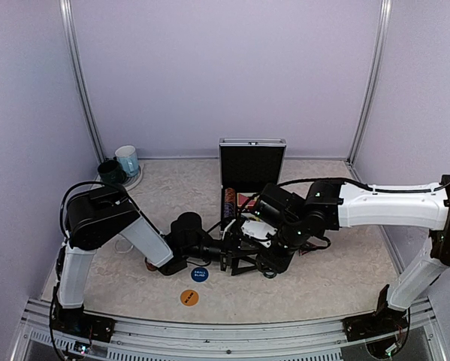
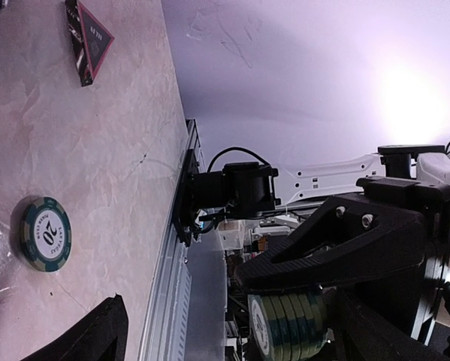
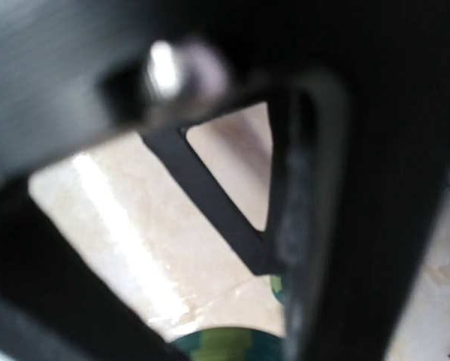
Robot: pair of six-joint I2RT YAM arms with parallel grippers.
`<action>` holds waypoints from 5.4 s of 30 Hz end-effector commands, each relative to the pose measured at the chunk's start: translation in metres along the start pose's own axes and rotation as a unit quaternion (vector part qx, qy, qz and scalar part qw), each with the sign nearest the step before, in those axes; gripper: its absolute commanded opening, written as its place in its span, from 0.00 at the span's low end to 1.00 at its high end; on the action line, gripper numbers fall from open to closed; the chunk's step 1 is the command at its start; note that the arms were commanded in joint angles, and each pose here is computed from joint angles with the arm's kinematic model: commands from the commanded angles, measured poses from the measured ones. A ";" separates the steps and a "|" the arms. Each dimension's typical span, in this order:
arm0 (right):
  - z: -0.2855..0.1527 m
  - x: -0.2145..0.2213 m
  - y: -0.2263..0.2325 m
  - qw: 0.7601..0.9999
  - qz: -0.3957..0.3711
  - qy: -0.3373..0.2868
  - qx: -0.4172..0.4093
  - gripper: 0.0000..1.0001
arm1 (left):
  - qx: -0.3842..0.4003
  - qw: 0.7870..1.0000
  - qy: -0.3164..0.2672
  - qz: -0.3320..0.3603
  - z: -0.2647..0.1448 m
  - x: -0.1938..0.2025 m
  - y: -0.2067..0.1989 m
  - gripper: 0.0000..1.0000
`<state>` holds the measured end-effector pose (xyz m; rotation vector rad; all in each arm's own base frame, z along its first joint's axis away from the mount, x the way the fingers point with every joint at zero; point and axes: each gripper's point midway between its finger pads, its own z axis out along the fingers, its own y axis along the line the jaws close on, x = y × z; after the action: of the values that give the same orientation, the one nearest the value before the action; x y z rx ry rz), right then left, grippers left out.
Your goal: Pack up texas hold em set
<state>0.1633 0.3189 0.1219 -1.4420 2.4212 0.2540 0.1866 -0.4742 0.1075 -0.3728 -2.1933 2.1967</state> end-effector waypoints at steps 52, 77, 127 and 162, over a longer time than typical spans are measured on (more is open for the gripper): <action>0.033 0.016 0.004 0.993 0.036 0.092 -0.064 0.00 | 0.054 0.997 0.051 0.035 0.017 0.010 -0.005 0.87; 0.030 0.016 -0.002 0.994 0.037 0.088 -0.047 0.00 | 0.060 0.995 0.065 0.042 0.021 0.012 -0.009 0.00; -0.098 -0.002 -0.091 0.955 0.219 -0.163 0.115 0.98 | -0.183 0.889 0.080 0.412 0.012 -0.160 -0.004 0.00; -0.097 0.003 -0.090 0.951 0.242 -0.161 0.109 0.97 | -0.336 0.716 0.133 0.597 0.051 -0.179 0.058 0.00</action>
<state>0.2249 0.2494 0.2112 -0.6587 2.3898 0.2907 0.3524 -0.5538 0.0784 -2.4319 -2.7475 1.1481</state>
